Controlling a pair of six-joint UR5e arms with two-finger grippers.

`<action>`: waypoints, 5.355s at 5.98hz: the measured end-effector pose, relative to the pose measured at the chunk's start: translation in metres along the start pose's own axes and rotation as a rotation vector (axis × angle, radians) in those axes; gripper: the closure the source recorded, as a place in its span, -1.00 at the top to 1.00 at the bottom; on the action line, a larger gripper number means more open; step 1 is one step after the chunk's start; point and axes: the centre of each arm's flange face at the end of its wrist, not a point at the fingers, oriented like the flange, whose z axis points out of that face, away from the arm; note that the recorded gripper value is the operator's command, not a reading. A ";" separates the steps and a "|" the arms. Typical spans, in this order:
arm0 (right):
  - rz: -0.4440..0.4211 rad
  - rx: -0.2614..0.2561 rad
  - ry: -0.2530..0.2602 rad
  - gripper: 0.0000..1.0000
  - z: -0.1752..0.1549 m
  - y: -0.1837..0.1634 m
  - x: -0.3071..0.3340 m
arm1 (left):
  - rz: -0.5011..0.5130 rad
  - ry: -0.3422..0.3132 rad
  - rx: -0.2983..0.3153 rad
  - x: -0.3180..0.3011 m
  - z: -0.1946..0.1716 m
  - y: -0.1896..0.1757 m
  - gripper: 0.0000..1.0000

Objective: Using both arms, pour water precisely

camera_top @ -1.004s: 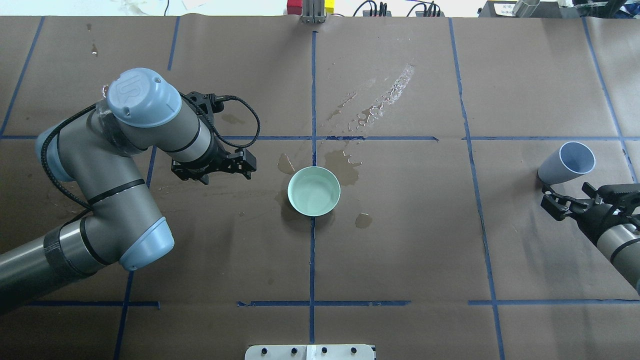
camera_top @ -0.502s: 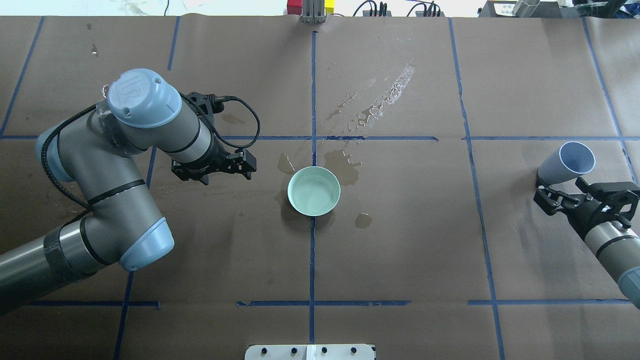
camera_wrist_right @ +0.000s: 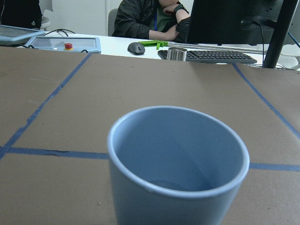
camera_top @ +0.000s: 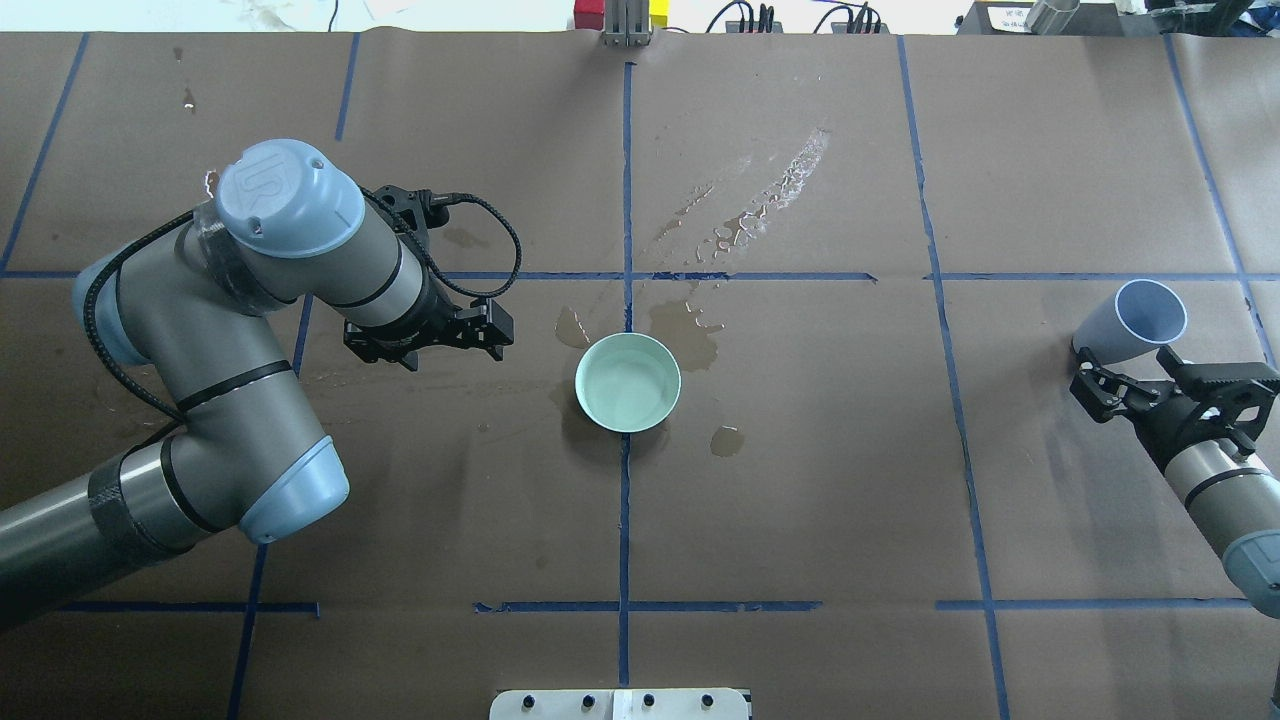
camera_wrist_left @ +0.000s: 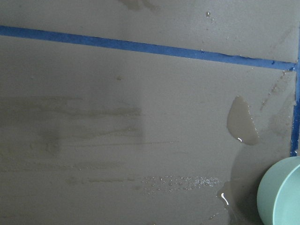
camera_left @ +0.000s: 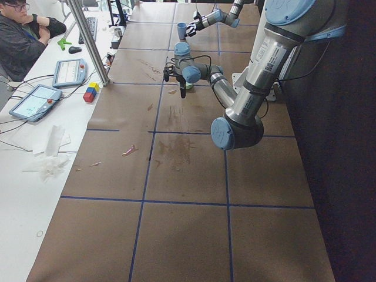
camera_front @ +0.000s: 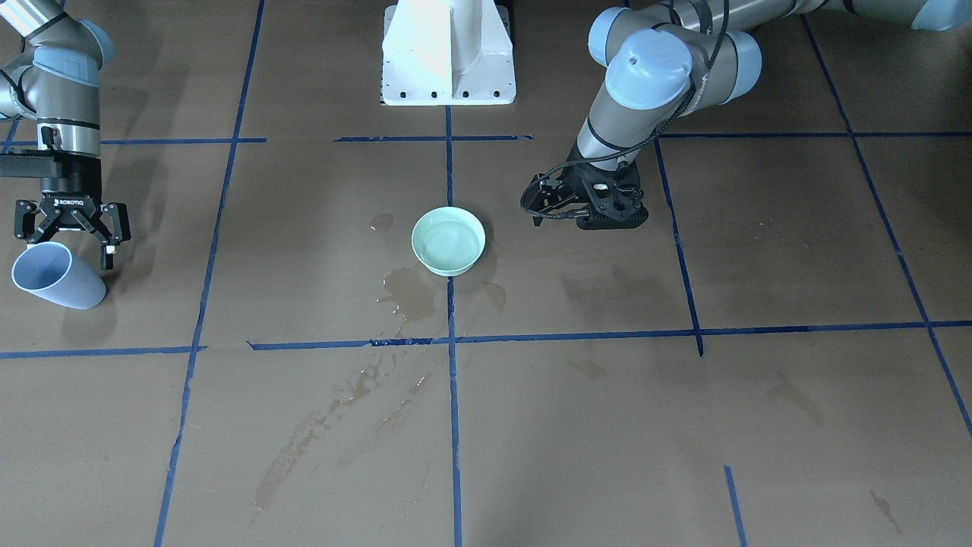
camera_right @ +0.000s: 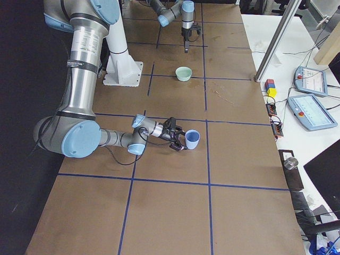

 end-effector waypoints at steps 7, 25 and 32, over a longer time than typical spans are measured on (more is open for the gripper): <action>0.015 0.046 0.029 1.00 0.015 -0.009 0.001 | -0.001 -0.001 0.002 -0.001 0.000 0.001 1.00; -0.275 0.145 -0.167 -0.94 -0.008 -0.115 -0.148 | -0.001 0.003 0.004 0.002 -0.001 0.002 1.00; -0.584 0.200 -0.046 -1.00 -0.083 -0.105 -0.458 | -0.014 0.045 0.023 -0.010 -0.005 0.000 1.00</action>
